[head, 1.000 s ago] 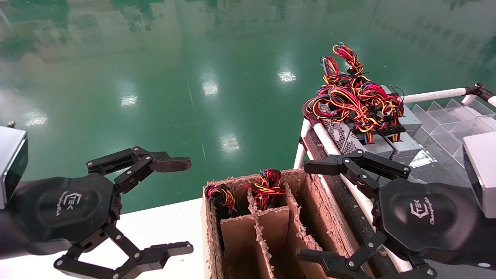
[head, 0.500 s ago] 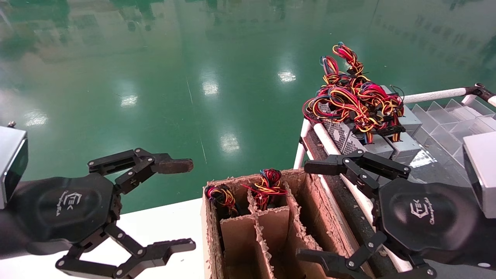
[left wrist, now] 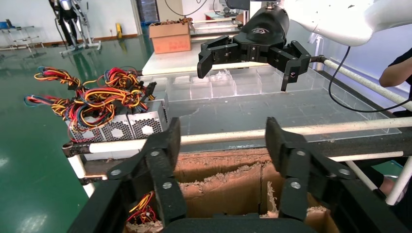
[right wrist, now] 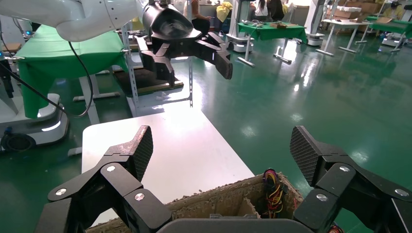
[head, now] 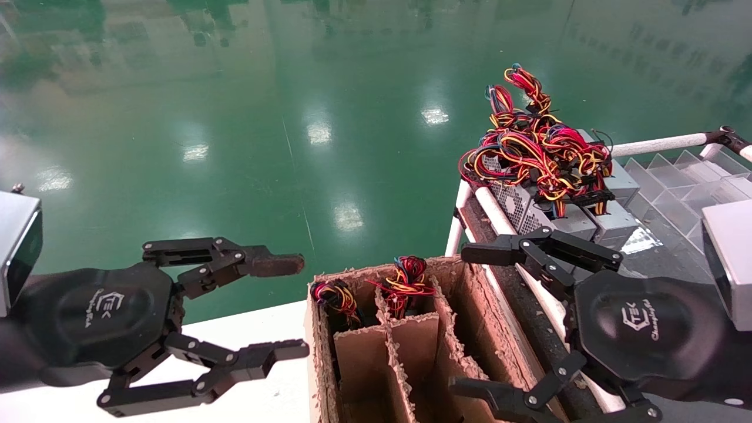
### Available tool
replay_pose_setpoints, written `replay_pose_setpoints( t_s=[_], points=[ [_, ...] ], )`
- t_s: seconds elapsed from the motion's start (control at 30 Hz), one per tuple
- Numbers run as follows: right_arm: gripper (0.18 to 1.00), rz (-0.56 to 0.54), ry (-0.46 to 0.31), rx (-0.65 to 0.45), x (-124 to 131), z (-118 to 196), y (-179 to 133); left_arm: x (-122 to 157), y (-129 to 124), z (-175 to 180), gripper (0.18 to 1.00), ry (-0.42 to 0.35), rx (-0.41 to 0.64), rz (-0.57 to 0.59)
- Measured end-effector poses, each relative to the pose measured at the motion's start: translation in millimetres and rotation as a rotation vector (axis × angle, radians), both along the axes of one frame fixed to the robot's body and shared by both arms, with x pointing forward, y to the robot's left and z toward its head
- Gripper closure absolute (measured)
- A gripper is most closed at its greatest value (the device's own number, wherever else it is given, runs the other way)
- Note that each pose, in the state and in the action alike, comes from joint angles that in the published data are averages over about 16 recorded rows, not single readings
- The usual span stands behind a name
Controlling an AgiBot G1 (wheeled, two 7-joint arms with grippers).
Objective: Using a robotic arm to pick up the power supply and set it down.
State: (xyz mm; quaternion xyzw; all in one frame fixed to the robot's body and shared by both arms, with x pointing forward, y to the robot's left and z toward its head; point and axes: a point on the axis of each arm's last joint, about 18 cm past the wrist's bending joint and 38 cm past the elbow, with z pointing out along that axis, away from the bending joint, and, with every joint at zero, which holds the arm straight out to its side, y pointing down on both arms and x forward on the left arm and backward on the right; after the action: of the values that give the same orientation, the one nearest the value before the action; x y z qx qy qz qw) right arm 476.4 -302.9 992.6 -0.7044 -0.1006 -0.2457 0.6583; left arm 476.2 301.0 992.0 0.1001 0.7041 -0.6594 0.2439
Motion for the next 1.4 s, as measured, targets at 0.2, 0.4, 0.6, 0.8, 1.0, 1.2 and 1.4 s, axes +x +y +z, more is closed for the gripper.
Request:
replay_pose_setpoints(
  t_s=[0.2,0.4,0.6,0.8,1.0,1.2,1.4],
  points=[
    [0.178,0.000,0.000,0.000,-0.1,0.0,0.1,0.0,0.0,0.0,0.589,0.000,0.000,0.000],
    [0.178,-0.008,0.004,0.004,1.9,-0.1,-0.7,0.0,0.0,0.0,0.730,0.000,0.000,0.000],
    [0.178,-0.037,0.014,0.015,9.3,0.3,-3.4,0.0,0.0,0.0,0.844,0.000,0.000,0.000],
    [0.178,-0.101,0.035,0.022,27.1,-0.5,-7.1,0.1,0.0,0.0,0.925,0.000,0.000,0.000],
    [0.178,-0.194,0.075,0.010,58.2,-4.5,-7.0,0.1,0.0,0.0,0.970,0.000,0.000,0.000],
    [0.178,-0.287,0.126,-0.014,98.1,-12.7,-0.7,0.1,0.0,0.0,0.987,0.000,0.000,0.000],
    [0.178,-0.341,0.186,-0.032,134.3,-24.7,10.3,0.1,0.0,0.0,0.978,0.000,0.000,0.000]
  ],
)
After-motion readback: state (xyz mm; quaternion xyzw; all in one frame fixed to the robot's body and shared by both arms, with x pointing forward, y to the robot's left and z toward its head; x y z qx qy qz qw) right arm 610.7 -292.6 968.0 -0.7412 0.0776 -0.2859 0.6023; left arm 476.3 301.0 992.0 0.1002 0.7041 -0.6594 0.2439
